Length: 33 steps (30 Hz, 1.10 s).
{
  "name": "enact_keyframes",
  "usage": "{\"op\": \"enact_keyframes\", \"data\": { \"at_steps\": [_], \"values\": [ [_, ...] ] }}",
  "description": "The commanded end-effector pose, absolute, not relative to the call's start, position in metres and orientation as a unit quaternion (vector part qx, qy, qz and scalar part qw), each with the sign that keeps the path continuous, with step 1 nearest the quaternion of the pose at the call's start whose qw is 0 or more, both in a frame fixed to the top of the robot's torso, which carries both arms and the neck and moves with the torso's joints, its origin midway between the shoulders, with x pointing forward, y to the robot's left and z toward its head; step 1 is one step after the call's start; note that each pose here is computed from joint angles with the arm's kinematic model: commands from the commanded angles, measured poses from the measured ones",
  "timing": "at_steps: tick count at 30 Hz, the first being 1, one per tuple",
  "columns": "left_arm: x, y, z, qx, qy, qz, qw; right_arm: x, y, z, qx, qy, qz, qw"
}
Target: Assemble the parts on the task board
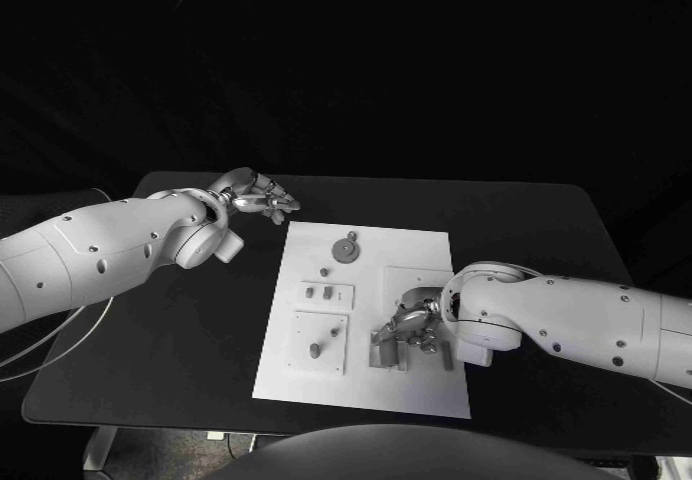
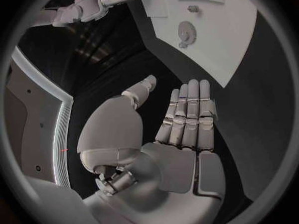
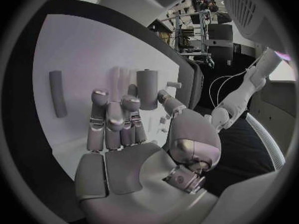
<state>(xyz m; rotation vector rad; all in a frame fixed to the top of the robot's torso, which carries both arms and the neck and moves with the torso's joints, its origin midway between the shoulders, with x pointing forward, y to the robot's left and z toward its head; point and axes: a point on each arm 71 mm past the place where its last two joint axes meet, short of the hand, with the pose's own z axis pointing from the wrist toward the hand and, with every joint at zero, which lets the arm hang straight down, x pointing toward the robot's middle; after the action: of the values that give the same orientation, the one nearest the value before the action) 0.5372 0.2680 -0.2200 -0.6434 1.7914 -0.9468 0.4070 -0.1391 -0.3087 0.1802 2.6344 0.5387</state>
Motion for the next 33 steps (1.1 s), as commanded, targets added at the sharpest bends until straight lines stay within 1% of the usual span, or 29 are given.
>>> {"op": "enact_keyframes", "data": {
  "at_steps": [1,33],
  "values": [
    [0.5371,0.2655,-0.2192,-0.260,0.737,-0.394,0.483,0.4053,-0.1381,-0.3101,0.053,0.955,0.193,0.217],
    [0.5373,0.2656,-0.2190,-0.261,0.736,-0.393,0.485,0.4063,-0.1400,-0.3102,0.051,0.955,0.190,0.223]
  ]
}}
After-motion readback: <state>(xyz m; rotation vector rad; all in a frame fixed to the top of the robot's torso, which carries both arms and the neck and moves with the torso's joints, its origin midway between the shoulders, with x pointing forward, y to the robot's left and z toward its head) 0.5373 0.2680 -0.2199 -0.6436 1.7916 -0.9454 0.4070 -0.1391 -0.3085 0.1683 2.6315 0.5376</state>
